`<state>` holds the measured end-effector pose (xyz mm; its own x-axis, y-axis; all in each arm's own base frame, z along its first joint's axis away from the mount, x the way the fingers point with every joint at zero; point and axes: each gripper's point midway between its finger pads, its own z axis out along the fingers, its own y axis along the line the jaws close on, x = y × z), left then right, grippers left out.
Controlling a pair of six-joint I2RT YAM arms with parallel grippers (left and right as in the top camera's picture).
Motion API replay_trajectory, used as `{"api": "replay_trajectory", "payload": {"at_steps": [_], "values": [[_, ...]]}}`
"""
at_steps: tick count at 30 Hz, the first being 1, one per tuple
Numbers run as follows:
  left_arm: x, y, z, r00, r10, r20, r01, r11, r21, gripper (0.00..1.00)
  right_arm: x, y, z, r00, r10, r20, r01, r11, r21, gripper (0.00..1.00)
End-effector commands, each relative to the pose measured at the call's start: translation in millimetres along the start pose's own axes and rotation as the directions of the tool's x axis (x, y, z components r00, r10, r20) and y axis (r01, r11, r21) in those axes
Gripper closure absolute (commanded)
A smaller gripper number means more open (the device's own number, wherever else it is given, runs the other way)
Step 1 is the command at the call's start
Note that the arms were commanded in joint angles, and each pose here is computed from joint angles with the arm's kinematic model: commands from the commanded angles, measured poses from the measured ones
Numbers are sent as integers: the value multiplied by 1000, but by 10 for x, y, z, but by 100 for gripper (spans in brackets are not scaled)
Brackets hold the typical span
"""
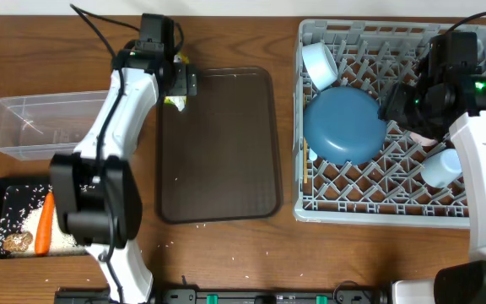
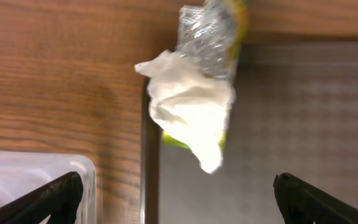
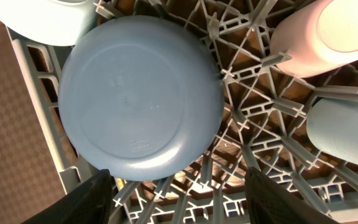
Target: Sort waste into correct bins and load items into the dishwasher rack
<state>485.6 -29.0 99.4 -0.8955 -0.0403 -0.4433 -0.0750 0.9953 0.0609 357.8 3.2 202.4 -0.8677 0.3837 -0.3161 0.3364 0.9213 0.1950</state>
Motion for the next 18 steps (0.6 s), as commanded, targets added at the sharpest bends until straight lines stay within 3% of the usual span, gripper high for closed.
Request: {"api": "replay_trajectory", "payload": {"at_steps": [1,4,12,18], "values": [[48,57,239,1000,11,-19,-12,999,-45,1,2,45,-71,1000,-20,16,20,1000,-17,36],[93,30,451,999,14,-35,-15,999,-46,1,1,45,-72,1000,-20,16,20,1000,-17,36],[211,-27,805,997,18,-69,-20,999,-35,15,1,45,-72,1000,-20,16,20,1000,-17,36],[184,-47,739,998,21,-61,-23,999,-32,66,3,43,-71,1000,-20,15,20,1000,-16,36]]}}
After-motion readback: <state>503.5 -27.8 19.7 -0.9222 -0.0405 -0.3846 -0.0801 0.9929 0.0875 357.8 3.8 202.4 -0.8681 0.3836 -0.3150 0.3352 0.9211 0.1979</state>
